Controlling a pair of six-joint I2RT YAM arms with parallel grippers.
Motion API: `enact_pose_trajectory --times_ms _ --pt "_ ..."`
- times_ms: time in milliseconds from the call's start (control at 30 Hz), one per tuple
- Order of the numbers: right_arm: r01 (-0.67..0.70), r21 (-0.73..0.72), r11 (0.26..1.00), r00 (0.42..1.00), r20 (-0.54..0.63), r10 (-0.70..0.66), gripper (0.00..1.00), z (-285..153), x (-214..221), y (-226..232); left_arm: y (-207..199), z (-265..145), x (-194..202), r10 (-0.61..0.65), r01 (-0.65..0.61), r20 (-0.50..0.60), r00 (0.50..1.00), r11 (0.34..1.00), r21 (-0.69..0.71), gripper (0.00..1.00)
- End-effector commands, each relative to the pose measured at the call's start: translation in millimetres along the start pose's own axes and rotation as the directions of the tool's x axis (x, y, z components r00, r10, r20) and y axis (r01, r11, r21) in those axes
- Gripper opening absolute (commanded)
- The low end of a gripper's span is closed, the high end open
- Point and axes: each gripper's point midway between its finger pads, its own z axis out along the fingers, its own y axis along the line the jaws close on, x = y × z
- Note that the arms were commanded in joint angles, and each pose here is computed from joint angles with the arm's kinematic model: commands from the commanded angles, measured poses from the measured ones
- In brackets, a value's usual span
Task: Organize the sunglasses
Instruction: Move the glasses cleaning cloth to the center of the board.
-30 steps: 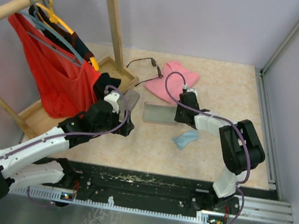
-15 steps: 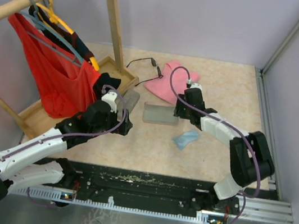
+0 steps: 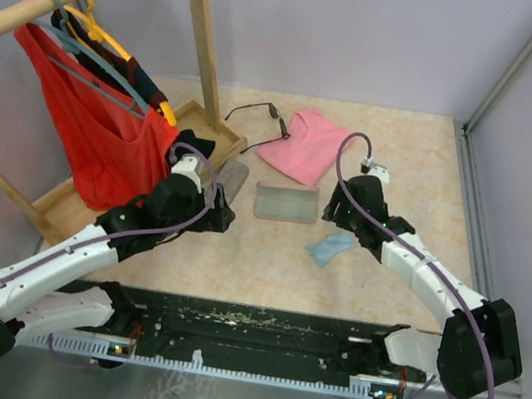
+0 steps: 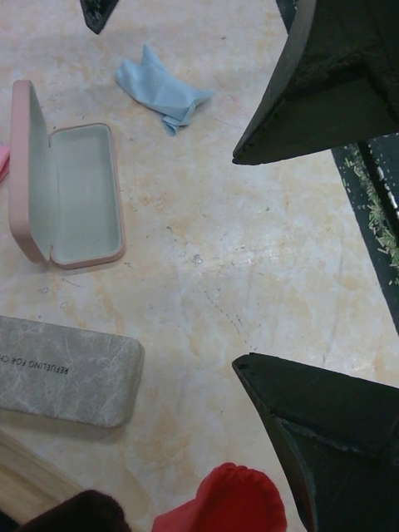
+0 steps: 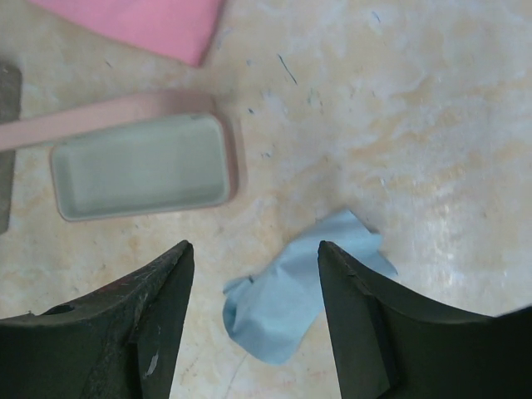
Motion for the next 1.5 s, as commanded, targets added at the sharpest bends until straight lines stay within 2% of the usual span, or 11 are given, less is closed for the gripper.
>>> enact_pose_trajectory --times_ms 0,67,233,300,433,667,800,1167,1467 --pt "-0.103 0.034 0.994 0.993 -0.052 0.105 0.62 -18 23 -14 -9 -7 4 -0.064 0.066 -0.035 0.997 0.997 0.046 1.00" --pt "-0.129 0.034 0.991 0.989 -0.065 0.131 0.61 -23 31 -17 -6 -6 9 -0.055 0.057 -0.041 0.998 0.997 0.051 1.00" --pt "-0.138 0.012 0.990 0.983 -0.117 0.139 0.50 -29 50 -19 3 -9 20 -0.055 0.056 -0.022 0.998 0.996 0.064 1.00" --pt "-0.136 0.004 0.991 0.981 -0.142 0.135 0.49 -32 58 -19 5 -12 21 -0.043 0.044 -0.017 0.999 0.996 0.074 1.00" --pt "-0.147 0.031 0.989 0.974 -0.167 0.150 0.49 -37 72 -29 8 -12 26 -0.019 0.021 -0.031 0.999 0.997 0.069 1.00" --pt "-0.166 0.097 0.981 0.971 -0.160 0.180 0.58 -37 85 -45 12 1 37 -0.026 0.026 -0.100 0.995 1.000 0.004 1.00" --pt "-0.187 0.106 0.977 0.968 -0.148 0.201 0.60 -35 90 -49 11 8 43 -0.036 0.037 -0.115 0.993 0.999 0.006 1.00" --pt "-0.233 0.025 0.972 0.955 -0.181 0.234 0.56 -25 112 -33 6 12 55 -0.061 0.067 -0.152 0.987 0.997 0.034 0.98" --pt "-0.269 0.035 0.962 0.942 -0.196 0.271 0.50 -14 115 -24 3 17 61 -0.052 0.063 -0.165 0.985 0.996 0.062 0.97"
